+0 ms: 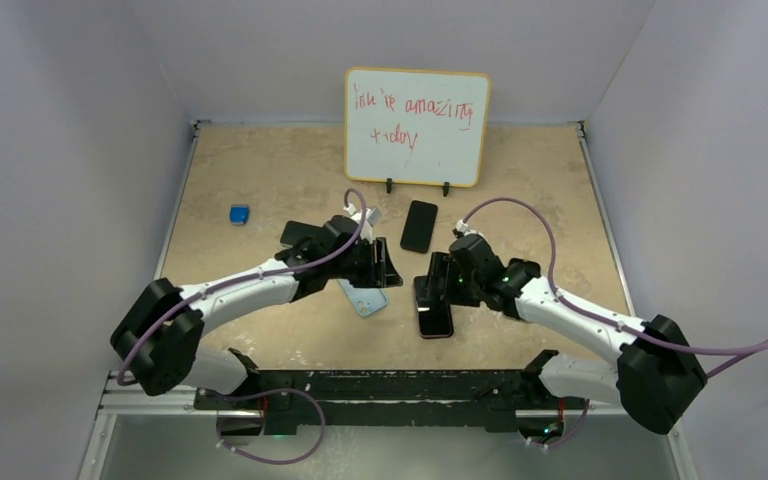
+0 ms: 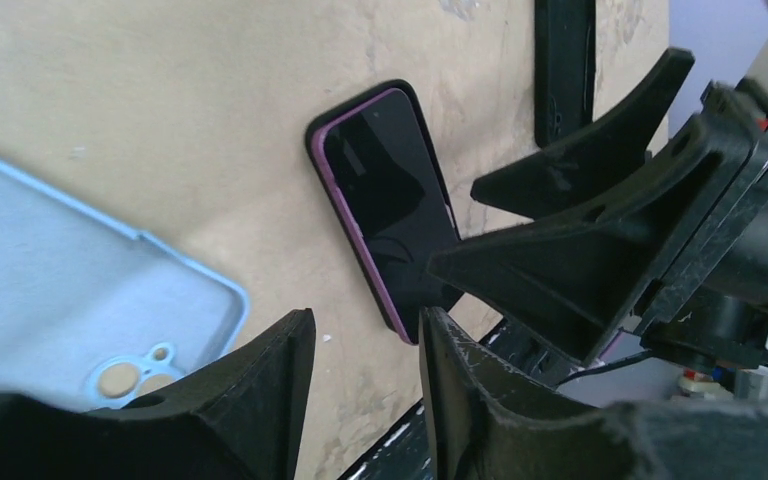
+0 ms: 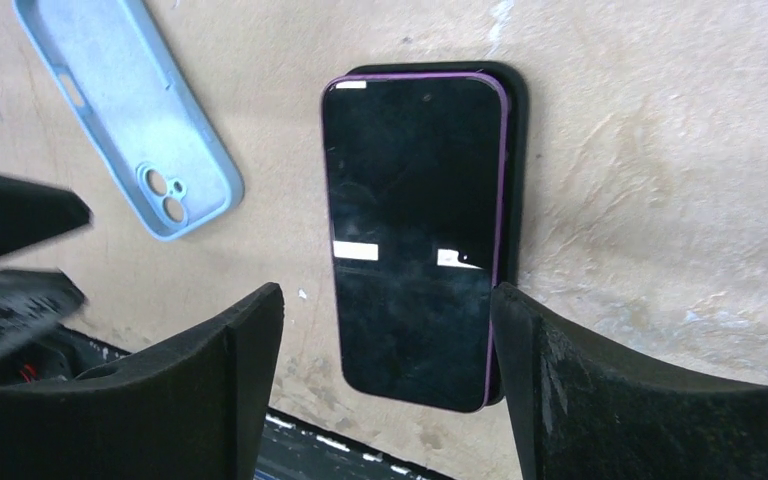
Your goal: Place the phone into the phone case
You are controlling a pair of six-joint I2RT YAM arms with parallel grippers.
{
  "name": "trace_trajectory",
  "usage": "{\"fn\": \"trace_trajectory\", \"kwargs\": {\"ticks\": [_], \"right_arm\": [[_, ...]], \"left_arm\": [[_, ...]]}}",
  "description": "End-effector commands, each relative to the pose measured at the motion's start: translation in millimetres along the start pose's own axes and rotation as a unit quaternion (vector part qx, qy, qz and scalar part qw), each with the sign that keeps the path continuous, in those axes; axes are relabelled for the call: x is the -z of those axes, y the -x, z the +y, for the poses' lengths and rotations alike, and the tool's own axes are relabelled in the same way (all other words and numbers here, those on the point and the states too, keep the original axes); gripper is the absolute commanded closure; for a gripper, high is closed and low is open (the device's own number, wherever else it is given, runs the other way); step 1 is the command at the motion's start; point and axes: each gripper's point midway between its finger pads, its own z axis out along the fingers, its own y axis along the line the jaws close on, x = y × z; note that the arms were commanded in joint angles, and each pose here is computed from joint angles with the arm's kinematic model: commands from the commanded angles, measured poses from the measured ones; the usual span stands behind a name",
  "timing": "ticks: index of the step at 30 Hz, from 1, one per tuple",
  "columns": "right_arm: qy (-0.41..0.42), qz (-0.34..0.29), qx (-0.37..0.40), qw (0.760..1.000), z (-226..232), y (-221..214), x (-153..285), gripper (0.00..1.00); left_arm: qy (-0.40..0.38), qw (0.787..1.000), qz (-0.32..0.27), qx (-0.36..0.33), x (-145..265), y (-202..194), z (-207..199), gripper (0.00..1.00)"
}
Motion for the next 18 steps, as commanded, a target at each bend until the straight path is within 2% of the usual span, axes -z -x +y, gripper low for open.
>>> {"fn": "trace_trajectory", "kwargs": {"ticks": [1,5,9,13,16,18], "right_arm": [[-0.003,-0.002,-0.003,1.000,-10.0,3.2,1.5,0.25],[-0.009,0.006,-0.012,1.000,-21.7,1.8,-2.4,0.30],[0.026,0.015,-0.033,0.999,-24.0,1.5,-4.5,0.31],[0.038,0.014,-0.047,0.998,-26.5,-2.0,-9.2,0.31],[0.056,0.019,-0.056,0.997,-24.9,-7.2,-14.7,0.31],[0.065,0.022,-0.072,0.995,-24.4,-11.2,-20.5,0.30]], "left_arm": [[-0.060,0.998,-0.021,0.016,-13.7,8.3,-33.2,0.58],[-0.058,0.998,-0.027,0.025,-23.5,7.1,-30.6,0.59],[-0.057,0.998,-0.004,0.028,-37.7,-1.2,-27.8,0.61],[-0.055,0.998,0.014,0.028,-50.6,-13.9,-22.4,0.67],[-0.077,0.996,0.033,0.019,-60.2,-23.4,-26.7,0.76],[-0.076,0.996,0.046,0.020,-66.9,-29.6,-24.5,0.77]]}}
